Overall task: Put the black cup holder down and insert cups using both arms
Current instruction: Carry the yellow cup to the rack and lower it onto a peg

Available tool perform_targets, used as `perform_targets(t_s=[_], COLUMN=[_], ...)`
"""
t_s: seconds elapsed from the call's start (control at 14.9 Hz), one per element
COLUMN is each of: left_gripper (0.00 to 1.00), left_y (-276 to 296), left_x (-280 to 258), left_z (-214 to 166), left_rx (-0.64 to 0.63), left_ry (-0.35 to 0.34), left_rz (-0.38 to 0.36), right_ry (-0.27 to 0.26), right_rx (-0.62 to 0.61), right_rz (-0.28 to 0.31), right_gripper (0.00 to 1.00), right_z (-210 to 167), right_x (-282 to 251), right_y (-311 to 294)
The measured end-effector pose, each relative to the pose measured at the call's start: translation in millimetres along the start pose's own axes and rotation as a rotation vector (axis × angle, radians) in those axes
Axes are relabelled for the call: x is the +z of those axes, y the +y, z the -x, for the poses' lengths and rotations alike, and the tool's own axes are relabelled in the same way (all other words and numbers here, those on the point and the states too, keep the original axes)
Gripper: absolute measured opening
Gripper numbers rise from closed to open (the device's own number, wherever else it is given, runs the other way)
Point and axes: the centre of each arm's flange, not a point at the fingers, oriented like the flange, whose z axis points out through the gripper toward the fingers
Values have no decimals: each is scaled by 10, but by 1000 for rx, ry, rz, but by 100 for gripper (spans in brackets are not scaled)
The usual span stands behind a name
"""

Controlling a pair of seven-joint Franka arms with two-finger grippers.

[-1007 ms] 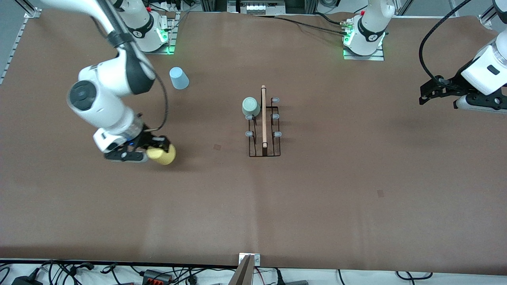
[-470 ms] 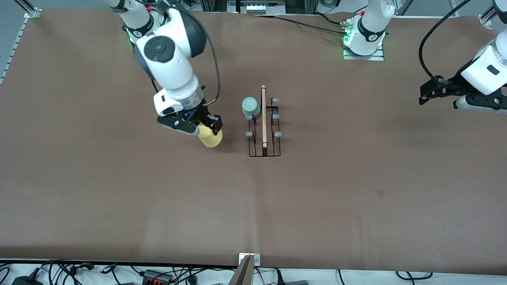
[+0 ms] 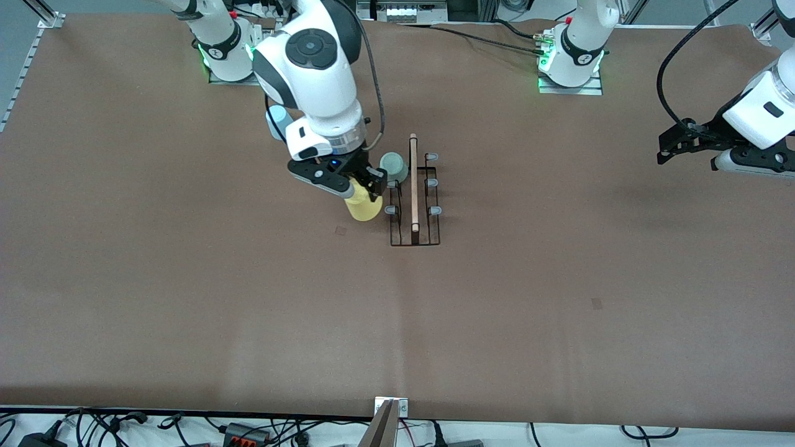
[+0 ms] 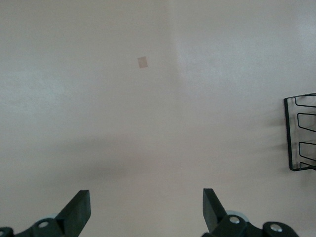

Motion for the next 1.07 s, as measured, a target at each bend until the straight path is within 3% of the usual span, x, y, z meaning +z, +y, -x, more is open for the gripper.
perform_targets(t_s=[0.34,1.07], left_gripper=[100,100], left_y=[0,0], left_x=[-1,-1], left_z=[0,0], left_rx=[0,0], left_ry=[0,0], left_rz=[0,0], right_ry=[37,34], right_rx=[-17,-26], right_rz=[56,-9], right_gripper=[67,67], right_z=[174,215], right_x=[498,691], right_y=[-123,-284])
